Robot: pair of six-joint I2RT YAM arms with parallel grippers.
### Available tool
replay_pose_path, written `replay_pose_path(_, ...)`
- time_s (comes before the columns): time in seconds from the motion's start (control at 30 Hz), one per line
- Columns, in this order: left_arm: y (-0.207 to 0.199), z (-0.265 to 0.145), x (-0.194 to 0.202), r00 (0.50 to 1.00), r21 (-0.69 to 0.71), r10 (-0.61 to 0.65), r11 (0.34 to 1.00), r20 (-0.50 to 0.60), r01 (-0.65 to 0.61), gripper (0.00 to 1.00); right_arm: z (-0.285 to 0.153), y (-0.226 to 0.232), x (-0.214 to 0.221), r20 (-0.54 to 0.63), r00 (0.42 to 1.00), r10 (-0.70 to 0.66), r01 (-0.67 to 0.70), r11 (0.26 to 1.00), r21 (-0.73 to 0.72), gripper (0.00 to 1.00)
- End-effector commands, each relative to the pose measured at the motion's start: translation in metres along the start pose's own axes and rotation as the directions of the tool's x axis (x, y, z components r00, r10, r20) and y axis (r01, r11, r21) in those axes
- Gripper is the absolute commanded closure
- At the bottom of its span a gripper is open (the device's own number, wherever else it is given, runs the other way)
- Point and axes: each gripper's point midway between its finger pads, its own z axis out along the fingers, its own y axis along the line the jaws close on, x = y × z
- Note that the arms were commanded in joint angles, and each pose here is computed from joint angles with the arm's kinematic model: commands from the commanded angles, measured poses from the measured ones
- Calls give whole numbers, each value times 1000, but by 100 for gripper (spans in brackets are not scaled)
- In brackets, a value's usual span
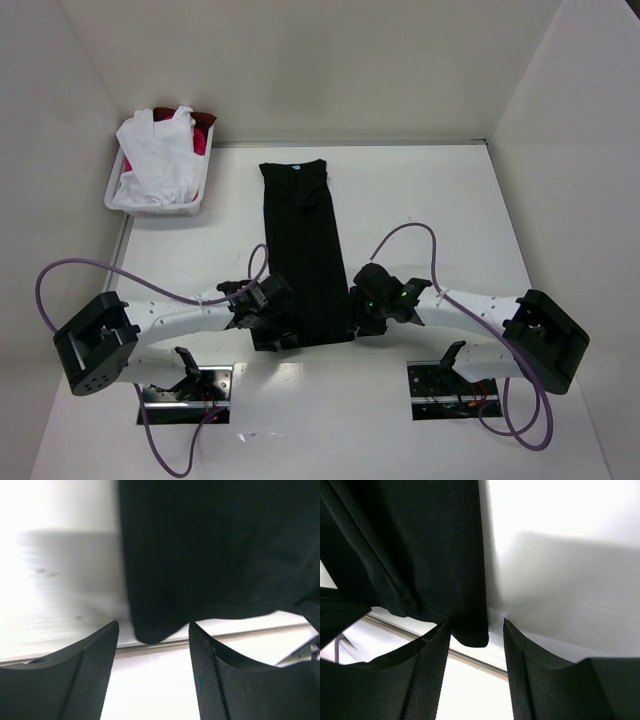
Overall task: Fold and stack the t-shirts
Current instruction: Grab the bottom of the folded rectangular tshirt with both arms
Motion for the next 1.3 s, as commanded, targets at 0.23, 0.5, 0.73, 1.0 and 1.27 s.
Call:
replay_pose_path(0.23,34,-1,-11,994,-112,-54,992,98,65,43,4,-12,4,-6,1000,3,-2,999,35,52)
replay_pose_path(0.5,35,4,-15,992,-138,-50,988,113,66,69,9,-12,4,-5,1000,2,-2,999,34,63)
replay_pose_path(0.73,32,6,-16,992,-129,-51,989,115,66,90,12,-13,6,-18,1000,4,-3,999,36,76)
replay_pose_path(1.0,33,-4,-15,992,-112,-42,992,119,56,100,-4,-3,-3,32,999,6,-6,1000,-2,100)
replay_pose_path(1.27,40,-30,-13,991,-106,-11,994,130,25,100,-26,16,-9,86,996,11,-6,998,-58,100)
